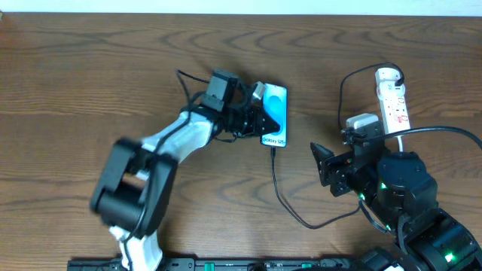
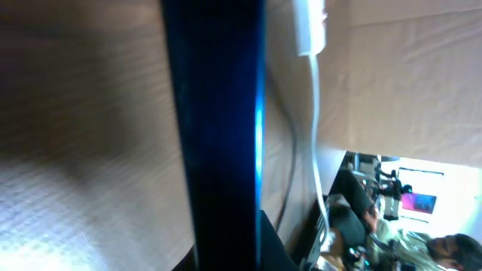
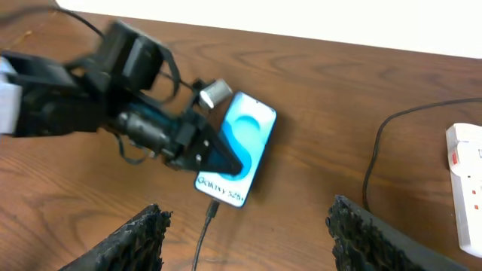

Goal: Plug charger to phone and switch on socket
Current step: 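Lower the phone flat onto the table with the left gripper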

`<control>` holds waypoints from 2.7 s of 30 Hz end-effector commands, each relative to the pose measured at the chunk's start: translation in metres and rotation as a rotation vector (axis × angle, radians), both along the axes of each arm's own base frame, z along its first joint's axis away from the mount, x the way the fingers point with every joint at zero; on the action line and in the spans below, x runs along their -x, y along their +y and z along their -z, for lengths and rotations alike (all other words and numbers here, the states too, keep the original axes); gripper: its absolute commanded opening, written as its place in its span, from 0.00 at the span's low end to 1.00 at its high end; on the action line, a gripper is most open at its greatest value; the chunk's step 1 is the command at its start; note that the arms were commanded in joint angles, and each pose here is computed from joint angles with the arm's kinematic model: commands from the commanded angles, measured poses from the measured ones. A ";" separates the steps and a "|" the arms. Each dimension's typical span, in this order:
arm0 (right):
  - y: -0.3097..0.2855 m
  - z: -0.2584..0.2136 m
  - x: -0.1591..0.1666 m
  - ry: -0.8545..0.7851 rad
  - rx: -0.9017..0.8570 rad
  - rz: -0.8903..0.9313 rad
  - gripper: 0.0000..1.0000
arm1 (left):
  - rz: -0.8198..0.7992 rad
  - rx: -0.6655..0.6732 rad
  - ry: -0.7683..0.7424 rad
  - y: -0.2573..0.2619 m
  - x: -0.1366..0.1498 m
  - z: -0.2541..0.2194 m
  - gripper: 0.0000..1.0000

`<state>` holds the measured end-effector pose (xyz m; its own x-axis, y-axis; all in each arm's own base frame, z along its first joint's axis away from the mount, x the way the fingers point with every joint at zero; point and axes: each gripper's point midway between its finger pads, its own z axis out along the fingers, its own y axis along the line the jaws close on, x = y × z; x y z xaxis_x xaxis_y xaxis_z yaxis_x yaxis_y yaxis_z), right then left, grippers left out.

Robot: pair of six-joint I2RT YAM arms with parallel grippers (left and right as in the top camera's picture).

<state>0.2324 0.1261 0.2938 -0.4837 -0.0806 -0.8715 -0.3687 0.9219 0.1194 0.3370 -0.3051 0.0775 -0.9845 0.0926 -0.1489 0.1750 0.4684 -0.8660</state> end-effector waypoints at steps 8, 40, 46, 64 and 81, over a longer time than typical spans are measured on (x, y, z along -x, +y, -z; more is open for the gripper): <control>-0.011 -0.006 -0.004 -0.018 0.006 0.067 0.68 | -0.010 -0.057 -0.024 0.003 -0.008 0.017 0.08; -0.011 -0.008 -0.005 -0.020 -0.010 0.073 0.70 | -0.105 -0.231 -0.017 0.023 -0.016 0.044 0.28; -0.011 -0.007 -0.005 -0.016 -0.016 0.077 0.71 | -0.146 -0.295 -0.038 0.032 -0.023 0.052 0.29; -0.011 -0.005 -0.004 0.000 -0.025 0.085 0.73 | -0.191 -0.373 -0.053 0.043 -0.029 0.061 0.45; -0.009 0.001 -0.007 0.022 -0.010 0.086 0.75 | -0.288 -0.603 -0.060 0.082 -0.034 0.085 0.52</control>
